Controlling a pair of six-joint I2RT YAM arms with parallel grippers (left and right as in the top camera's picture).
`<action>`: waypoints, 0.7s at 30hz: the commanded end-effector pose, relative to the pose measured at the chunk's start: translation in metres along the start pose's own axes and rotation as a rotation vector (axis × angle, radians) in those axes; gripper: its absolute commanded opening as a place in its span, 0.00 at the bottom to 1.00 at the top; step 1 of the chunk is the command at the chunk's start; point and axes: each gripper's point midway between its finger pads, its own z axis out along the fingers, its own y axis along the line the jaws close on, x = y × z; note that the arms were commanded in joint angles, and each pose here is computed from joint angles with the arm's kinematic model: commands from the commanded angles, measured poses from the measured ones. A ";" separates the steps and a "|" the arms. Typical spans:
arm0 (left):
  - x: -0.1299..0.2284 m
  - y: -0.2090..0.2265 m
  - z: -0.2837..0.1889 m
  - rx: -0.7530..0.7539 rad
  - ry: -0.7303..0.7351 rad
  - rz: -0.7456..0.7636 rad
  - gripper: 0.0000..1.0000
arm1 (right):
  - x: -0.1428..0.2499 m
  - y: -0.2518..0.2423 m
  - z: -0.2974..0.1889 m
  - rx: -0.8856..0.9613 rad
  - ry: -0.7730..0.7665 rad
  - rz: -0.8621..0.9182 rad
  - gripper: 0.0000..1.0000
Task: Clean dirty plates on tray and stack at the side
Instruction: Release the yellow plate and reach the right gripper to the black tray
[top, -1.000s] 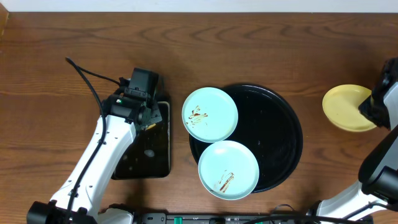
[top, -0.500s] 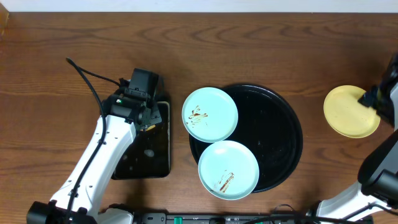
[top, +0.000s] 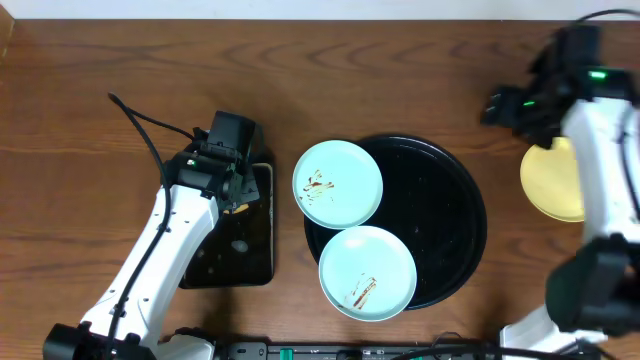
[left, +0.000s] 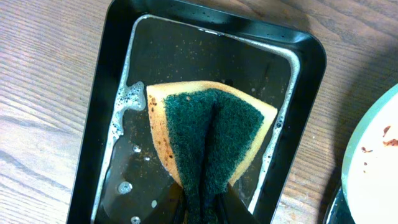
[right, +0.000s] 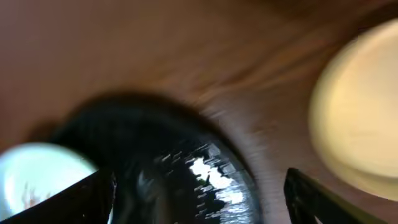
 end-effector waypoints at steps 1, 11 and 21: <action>0.000 0.006 0.000 -0.021 -0.006 0.014 0.14 | 0.065 0.057 0.064 -0.128 0.250 -0.149 0.84; 0.005 0.008 0.000 -0.031 0.013 0.033 0.14 | 0.116 0.143 0.100 -0.444 0.392 -0.285 0.80; 0.005 0.008 0.000 -0.031 0.013 0.034 0.15 | 0.134 0.145 0.107 -0.441 0.430 -0.267 0.59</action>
